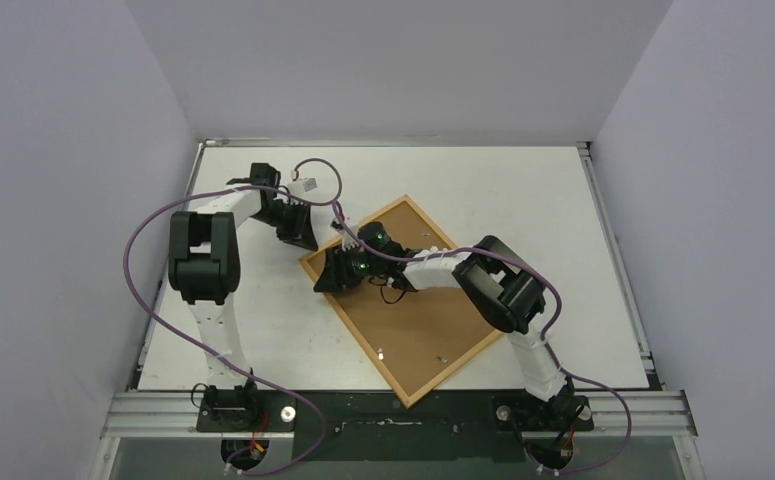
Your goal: Put the photo into the frame
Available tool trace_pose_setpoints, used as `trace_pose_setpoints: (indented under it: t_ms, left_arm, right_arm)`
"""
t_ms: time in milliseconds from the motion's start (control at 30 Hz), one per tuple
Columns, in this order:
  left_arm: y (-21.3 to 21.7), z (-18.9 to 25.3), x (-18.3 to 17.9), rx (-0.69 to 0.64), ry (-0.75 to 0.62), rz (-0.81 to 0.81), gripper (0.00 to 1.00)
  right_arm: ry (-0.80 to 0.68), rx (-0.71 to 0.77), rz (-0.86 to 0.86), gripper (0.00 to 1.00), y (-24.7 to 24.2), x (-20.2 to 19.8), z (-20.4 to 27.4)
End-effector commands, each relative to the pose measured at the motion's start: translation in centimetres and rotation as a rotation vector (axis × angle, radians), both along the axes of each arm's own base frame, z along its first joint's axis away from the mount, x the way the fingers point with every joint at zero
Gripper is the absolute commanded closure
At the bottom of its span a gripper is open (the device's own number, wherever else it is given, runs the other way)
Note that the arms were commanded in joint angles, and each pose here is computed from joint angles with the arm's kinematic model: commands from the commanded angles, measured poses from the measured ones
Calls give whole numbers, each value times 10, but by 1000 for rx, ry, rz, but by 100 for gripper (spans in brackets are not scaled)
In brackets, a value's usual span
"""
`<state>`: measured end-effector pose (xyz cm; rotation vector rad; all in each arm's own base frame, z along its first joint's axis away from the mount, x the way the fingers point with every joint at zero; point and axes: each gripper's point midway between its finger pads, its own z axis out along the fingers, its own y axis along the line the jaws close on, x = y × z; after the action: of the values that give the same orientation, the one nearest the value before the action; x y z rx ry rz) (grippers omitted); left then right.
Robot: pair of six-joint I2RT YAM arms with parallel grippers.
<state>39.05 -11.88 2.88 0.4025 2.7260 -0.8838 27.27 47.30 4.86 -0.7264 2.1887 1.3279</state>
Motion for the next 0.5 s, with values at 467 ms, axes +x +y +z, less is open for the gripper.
trace_pose_setpoints:
  t_ms: [467]
  left_arm:
    - [2,38,-1,-22,-22,9,85]
  right_arm:
    - [-103,202,-108,44,-8,22,98]
